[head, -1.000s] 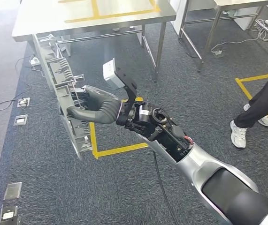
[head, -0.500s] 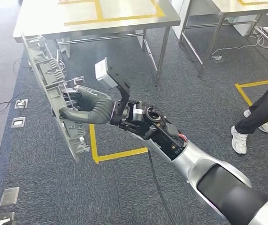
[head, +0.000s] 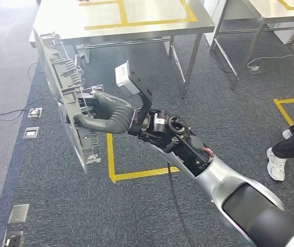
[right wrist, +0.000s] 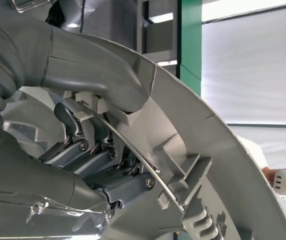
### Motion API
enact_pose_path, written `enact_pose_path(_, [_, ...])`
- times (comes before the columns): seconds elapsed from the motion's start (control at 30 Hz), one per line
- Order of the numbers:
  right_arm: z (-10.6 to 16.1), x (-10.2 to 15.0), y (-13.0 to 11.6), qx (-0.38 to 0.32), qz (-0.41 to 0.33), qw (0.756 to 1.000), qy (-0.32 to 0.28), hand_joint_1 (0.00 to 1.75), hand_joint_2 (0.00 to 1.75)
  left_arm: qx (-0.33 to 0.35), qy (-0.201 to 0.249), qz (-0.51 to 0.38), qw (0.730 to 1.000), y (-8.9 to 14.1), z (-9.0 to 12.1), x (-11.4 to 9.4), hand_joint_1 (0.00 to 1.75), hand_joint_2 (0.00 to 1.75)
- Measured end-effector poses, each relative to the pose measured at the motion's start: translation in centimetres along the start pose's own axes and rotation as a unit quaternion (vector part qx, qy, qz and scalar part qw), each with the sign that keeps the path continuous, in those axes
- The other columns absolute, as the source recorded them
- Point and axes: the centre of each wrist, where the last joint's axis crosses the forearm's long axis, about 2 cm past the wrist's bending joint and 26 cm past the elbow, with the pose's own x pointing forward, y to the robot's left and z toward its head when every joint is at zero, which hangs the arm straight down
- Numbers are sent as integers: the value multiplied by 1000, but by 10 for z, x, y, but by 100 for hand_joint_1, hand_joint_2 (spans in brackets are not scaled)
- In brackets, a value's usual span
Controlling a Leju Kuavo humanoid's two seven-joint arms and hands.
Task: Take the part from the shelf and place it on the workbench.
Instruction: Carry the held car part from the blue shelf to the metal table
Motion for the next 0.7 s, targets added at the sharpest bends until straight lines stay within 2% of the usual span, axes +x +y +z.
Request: enact_pose_path(0.7, [2, -2, 1, -8, 4, 1000, 10, 175, 175, 1, 0, -3, 1000, 1, 0, 0, 0, 175])
